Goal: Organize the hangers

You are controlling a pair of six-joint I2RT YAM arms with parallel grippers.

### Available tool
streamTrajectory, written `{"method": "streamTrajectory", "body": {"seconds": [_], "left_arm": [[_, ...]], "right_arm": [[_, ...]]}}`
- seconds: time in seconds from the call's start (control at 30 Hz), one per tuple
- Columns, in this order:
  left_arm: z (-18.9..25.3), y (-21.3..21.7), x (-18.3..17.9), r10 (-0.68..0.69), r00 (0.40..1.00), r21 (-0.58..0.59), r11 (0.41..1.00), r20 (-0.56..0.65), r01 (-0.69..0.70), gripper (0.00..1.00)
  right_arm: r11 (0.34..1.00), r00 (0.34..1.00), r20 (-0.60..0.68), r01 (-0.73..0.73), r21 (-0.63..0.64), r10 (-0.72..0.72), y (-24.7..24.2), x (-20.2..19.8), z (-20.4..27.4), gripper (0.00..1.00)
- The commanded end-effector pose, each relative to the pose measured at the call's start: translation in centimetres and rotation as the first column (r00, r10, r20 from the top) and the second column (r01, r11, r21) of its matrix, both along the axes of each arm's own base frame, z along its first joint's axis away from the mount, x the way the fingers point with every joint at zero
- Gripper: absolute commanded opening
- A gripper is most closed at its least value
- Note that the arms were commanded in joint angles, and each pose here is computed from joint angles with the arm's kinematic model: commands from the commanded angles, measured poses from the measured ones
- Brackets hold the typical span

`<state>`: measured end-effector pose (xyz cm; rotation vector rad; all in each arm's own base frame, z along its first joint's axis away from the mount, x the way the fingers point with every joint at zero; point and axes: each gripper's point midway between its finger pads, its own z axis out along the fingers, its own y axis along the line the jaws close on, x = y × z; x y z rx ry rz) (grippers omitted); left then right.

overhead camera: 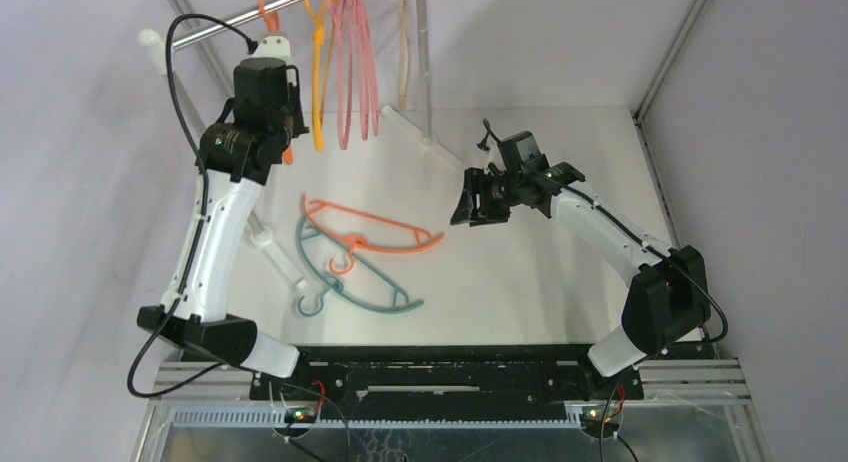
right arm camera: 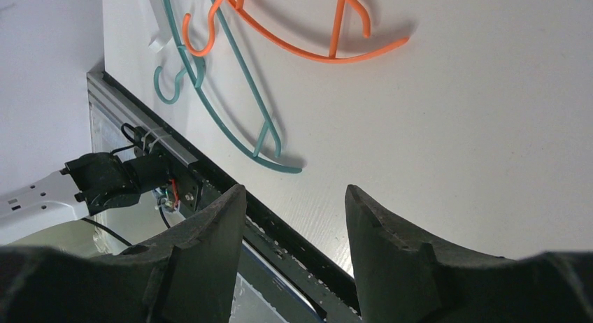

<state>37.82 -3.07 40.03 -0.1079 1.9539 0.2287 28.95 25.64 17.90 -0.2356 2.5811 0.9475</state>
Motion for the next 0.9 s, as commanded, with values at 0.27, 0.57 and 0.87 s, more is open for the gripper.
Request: {"method": "streamTrajectory", "body": {"seconds": [0.27, 0.57, 0.87], "left_arm": [[-1.7, -3.8, 4.3, -0.136, 0.990, -0.084, 0.988, -0.036, 0.133, 0.02], [0.8, -4.9, 1.1, -0.230, 0.971, -0.140, 0.961, 0.065, 0.237, 0.75], [3.9, -4.8, -4.8, -0.288, 0.937, -0.193, 0.926, 0.196, 0.325, 1.00]], "right_arm": [[1.000, 1.000, 0.024, 0.015, 0.008, -0.015, -0.8, 0.9, 0.4, 0.62], [1.000, 0.999, 0.045, -0.016, -0.011, 0.017, -1.3, 0.4, 0.4, 0.64], [0.993, 0.990, 0.097, -0.096, -0.062, 0.102, -0.1, -1.0, -0.1, 0.65]]}}
